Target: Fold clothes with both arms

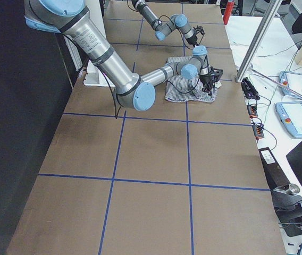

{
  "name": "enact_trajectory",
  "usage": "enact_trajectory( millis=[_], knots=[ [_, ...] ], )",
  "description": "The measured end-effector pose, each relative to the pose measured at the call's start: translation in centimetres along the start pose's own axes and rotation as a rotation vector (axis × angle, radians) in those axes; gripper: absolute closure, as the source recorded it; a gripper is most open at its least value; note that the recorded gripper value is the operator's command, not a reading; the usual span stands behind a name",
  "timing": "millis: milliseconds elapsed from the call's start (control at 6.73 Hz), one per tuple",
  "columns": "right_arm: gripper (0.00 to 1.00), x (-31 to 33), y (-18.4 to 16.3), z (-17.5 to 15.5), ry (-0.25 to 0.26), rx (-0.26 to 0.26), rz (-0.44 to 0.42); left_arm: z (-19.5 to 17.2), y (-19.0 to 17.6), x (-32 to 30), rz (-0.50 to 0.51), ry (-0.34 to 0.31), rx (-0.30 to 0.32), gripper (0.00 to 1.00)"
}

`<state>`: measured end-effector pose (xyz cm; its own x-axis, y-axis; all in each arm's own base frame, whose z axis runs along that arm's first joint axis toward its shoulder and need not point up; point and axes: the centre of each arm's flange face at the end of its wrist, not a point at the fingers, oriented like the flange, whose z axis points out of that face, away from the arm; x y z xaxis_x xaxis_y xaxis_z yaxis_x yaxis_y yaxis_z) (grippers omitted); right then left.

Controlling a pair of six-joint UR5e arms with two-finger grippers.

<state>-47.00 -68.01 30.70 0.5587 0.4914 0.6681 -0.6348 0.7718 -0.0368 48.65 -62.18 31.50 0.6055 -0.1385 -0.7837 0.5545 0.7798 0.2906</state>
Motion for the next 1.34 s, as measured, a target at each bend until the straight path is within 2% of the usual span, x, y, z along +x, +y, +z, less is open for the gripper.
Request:
enact_trajectory(
  millis=[149,297,743,892,1041,1189,1338],
  knots=[
    [0.34,-0.3,0.2,-0.2,-0.005,-0.004,0.000,-0.2,0.0,-0.2,-0.005,0.036,0.010,0.71],
    [0.31,-0.6,0.6,-0.3,-0.009,-0.014,-0.002,-0.5,0.0,-0.2,-0.010,0.067,0.017,0.71],
    [0.32,-1.0,3.6,0.3,-0.007,-0.053,-0.023,-1.6,-0.5,0.2,-0.023,0.106,0.028,0.71],
    [0.38,-0.6,4.2,0.8,0.000,-0.059,-0.028,-2.4,-0.9,0.6,-0.034,0.124,0.030,0.71],
    [0.57,-0.1,4.5,1.3,0.008,-0.063,-0.030,-3.1,-1.1,1.0,-0.048,0.143,0.022,0.71],
    [1.00,0.3,4.7,1.6,0.015,-0.064,-0.030,-3.6,-1.3,1.2,-0.060,0.157,0.014,0.71],
    [1.00,0.6,4.8,1.9,0.019,-0.067,-0.030,-4.0,-1.5,1.4,-0.069,0.165,0.011,0.71]
  ],
)
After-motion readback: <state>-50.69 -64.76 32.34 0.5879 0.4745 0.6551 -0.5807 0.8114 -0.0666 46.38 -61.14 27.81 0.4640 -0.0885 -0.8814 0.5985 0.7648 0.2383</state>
